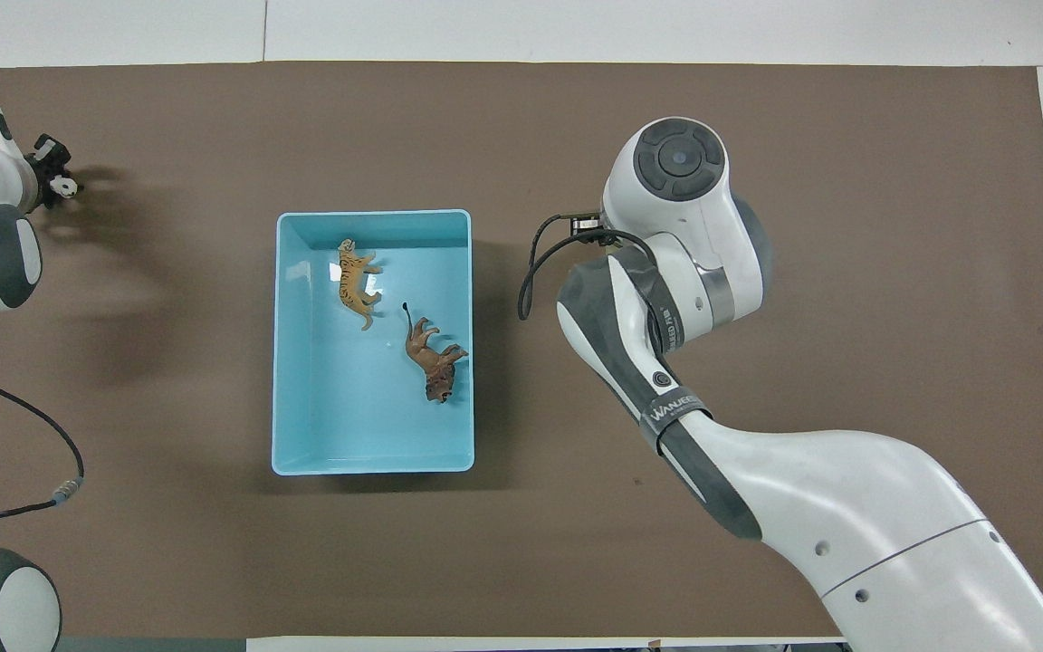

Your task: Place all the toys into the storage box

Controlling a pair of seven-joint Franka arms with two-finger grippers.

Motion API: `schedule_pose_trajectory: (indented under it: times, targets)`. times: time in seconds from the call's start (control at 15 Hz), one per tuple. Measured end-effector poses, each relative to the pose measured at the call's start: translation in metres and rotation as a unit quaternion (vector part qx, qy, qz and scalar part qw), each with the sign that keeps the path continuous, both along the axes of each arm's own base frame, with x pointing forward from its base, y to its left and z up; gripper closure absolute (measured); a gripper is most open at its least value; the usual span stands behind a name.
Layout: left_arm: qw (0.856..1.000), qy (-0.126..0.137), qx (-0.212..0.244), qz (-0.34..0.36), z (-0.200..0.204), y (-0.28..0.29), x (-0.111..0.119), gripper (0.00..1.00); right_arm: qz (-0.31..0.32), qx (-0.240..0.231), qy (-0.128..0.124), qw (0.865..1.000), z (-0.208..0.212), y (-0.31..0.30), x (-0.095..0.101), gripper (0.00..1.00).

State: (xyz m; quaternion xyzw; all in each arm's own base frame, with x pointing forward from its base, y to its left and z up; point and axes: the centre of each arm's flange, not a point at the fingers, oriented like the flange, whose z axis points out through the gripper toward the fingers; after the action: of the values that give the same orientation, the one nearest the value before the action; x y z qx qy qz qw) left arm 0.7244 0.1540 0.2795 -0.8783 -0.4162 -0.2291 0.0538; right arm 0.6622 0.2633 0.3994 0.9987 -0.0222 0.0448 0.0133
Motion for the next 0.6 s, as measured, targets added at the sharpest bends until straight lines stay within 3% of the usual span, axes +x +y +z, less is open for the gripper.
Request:
schedule_pose_trajectory:
  times: [0.2, 0.33, 0.47, 0.6]
  targets:
    - [0.999, 0.034, 0.0, 0.007, 0.024, -0.011, 0.008, 0.52, -0.018, 0.005, -0.007, 1.0, 0.038, -0.025, 0.006, 0.59]
    - [0.998, 0.064, -0.003, -0.004, 0.068, -0.05, 0.011, 0.52, -0.03, 0.008, -0.011, 0.999, 0.056, -0.042, 0.007, 0.59]
    - [0.995, 0.097, -0.015, -0.028, 0.125, -0.116, -0.002, 0.52, -0.033, 0.007, -0.004, 0.999, 0.067, -0.052, 0.004, 0.59]
    - [0.99, 0.117, -0.063, -0.048, 0.18, -0.176, -0.025, 0.52, -0.032, 0.007, -0.002, 0.999, 0.071, -0.053, 0.002, 0.59]
